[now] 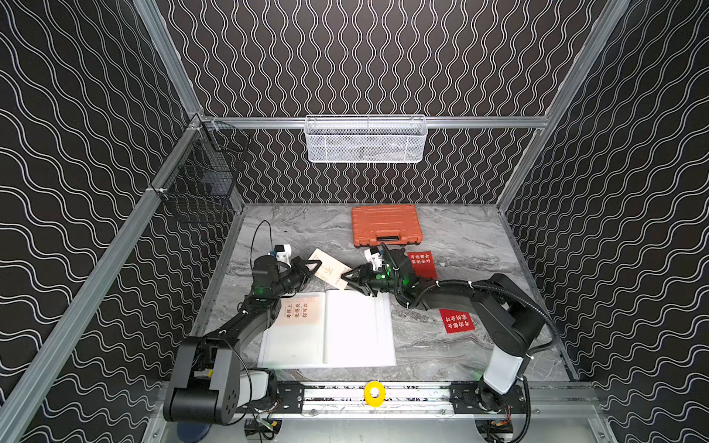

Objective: Place the photos into the photo albums
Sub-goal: Pick up the photo at the center of the board.

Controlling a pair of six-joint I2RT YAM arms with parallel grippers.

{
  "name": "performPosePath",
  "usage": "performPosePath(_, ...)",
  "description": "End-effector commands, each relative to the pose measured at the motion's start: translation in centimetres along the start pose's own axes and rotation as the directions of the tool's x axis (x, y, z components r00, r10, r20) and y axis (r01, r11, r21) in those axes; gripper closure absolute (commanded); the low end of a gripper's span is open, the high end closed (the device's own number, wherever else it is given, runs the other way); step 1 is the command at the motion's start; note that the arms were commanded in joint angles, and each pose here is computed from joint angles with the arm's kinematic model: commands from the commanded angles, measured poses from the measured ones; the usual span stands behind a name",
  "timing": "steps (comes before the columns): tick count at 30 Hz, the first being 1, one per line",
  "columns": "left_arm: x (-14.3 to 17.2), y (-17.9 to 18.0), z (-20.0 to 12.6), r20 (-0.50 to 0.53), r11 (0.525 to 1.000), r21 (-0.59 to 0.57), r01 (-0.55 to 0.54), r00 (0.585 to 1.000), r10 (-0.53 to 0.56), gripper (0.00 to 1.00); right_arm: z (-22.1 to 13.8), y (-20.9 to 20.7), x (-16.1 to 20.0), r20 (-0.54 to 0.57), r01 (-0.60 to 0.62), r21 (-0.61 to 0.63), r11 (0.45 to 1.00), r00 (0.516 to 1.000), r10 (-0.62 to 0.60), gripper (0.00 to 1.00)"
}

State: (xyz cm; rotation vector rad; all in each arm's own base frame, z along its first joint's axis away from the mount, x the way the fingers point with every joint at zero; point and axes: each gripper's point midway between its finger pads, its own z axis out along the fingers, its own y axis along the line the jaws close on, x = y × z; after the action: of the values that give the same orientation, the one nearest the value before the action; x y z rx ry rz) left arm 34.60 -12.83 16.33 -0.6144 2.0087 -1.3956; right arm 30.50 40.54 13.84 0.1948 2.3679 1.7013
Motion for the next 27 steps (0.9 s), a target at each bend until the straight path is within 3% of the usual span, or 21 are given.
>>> performPosePath(1,0.1,0.1,-0.2,0.007,1.000,-0.004,-0.027,1.000,0.027,1.00,0.1,2.1,-1.1,0.034,0.005,-0.079,0.997,0.999,-0.002,0.66)
performPosePath(14,1.1,1.0,-0.9,0.010,0.998,-0.058,-0.032,0.999,0.032,0.95,0.6,5.2,-2.2,0.068,0.039,-0.136,0.990,0.997,-0.030,0.84)
performPosePath(20,1.4,0.7,-1.0,-0.001,0.996,-0.071,-0.052,0.999,0.052,0.89,0.8,4.7,-1.5,0.060,0.049,-0.103,0.993,0.997,-0.042,1.00)
performPosePath(25,1.4,0.9,-1.6,-0.028,0.983,-0.155,-0.099,0.995,0.096,0.56,-0.5,3.9,-1.2,0.072,0.067,-0.039,0.997,0.995,-0.065,1.00)
performPosePath(27,1.2,1.3,-2.1,-0.040,0.967,-0.222,-0.126,0.992,0.120,0.49,-1.3,3.1,-0.7,0.074,0.076,0.001,0.997,0.994,-0.076,1.00)
